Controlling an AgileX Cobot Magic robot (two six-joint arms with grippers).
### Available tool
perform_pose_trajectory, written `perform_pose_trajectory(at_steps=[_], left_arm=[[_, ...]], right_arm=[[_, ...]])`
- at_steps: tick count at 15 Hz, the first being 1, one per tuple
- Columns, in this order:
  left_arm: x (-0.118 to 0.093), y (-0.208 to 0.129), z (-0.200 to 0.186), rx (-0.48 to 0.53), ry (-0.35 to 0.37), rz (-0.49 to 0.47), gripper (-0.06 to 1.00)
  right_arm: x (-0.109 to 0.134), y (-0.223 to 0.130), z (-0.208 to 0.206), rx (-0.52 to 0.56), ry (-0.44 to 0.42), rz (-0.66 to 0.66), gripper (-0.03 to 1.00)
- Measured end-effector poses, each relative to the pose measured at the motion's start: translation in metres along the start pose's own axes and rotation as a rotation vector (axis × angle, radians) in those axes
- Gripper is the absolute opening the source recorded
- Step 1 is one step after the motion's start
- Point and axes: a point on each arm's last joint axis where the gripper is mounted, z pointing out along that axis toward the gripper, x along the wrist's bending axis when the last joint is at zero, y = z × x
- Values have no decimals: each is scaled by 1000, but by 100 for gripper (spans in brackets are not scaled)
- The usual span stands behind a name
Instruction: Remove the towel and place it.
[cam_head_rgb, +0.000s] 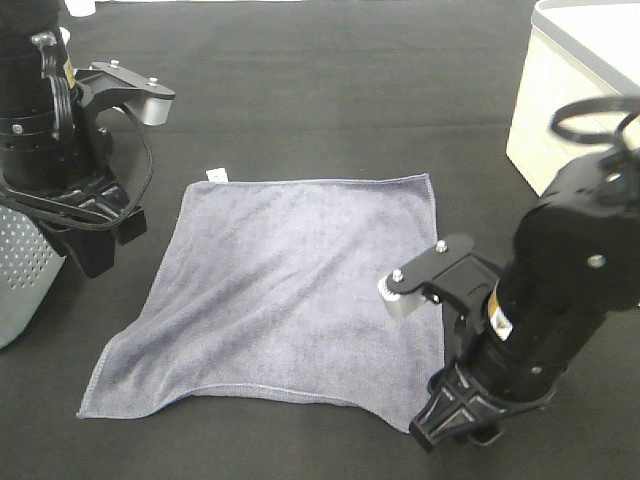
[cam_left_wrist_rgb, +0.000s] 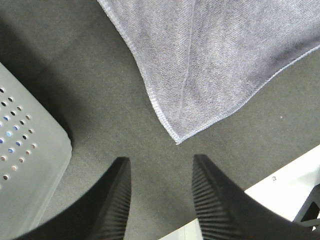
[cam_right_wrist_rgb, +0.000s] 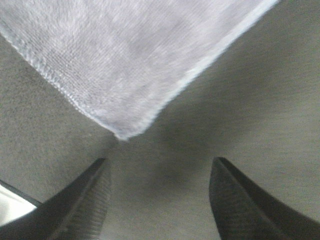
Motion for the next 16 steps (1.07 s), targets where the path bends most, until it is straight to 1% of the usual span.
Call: perform_pose_trajectory(at_steps=[2, 4, 5, 6, 7, 8, 9, 11, 12, 14, 15, 16], left_arm=[[0, 0, 0, 0, 0, -4, 39], [0, 1, -1, -4, 1, -55, 40], [1, 2, -3, -13, 1, -94, 44], [1, 4, -6, -25, -3, -157, 55], [0, 4, -7, -27, -8, -181, 60], [0, 4, -7, -27, -12, -197, 62], [0, 4, -7, -27, -12, -197, 62], [-1, 2, -15, -54, -25, -214, 63], [-1, 0, -35, -122, -36, -223, 63], [2, -3, -69, -236, -22, -245, 63], [7, -7, -83, -281, -1, -270, 63], [17, -12, -92, -310, 27, -307, 63]], right_arm=[[-1, -3, -16, -33, 10, -45, 56], [-2, -11, -33, -5, 23, -41, 56], [-3, -13, -42, 10, 26, -26, 56], [-4, -10, -65, 16, 42, 24, 64], [-4, -7, -77, 6, 54, 40, 73], [-5, -5, -89, -10, 57, 46, 80], [-5, -5, -89, -10, 57, 46, 80], [-7, 1, -117, -69, 62, 76, 85], [-10, 7, -138, -112, 58, 106, 86], [-18, 14, -160, -163, 40, 145, 86], [-28, 17, -168, -178, 40, 192, 86], [-42, 19, -173, -187, 39, 252, 86]])
